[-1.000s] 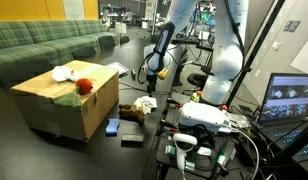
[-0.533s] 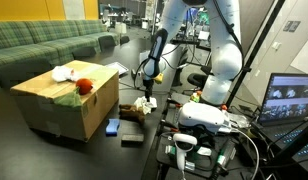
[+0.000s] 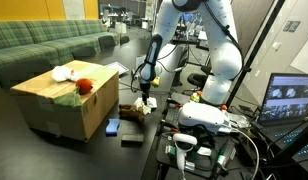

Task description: Put the objects on the table on the box and the objects on the box on the table

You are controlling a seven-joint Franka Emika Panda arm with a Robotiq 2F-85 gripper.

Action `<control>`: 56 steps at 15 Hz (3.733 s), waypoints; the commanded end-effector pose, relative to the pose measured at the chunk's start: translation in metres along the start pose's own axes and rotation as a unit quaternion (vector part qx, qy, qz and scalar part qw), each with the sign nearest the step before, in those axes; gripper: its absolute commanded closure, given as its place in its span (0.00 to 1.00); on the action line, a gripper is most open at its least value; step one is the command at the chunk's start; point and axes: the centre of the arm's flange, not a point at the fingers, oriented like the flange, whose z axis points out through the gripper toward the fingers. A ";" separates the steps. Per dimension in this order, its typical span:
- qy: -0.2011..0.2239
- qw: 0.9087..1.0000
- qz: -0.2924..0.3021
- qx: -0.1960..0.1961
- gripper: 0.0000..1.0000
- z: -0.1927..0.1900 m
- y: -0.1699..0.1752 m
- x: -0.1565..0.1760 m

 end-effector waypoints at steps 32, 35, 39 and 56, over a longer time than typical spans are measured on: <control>0.047 0.992 -0.112 0.036 0.00 0.047 -0.099 0.081; 0.052 0.991 -0.120 0.030 0.00 0.042 -0.106 0.086; 0.054 0.990 -0.125 0.027 0.00 0.040 -0.110 0.092; 0.050 0.994 -0.097 -0.028 0.00 -0.005 -0.044 0.079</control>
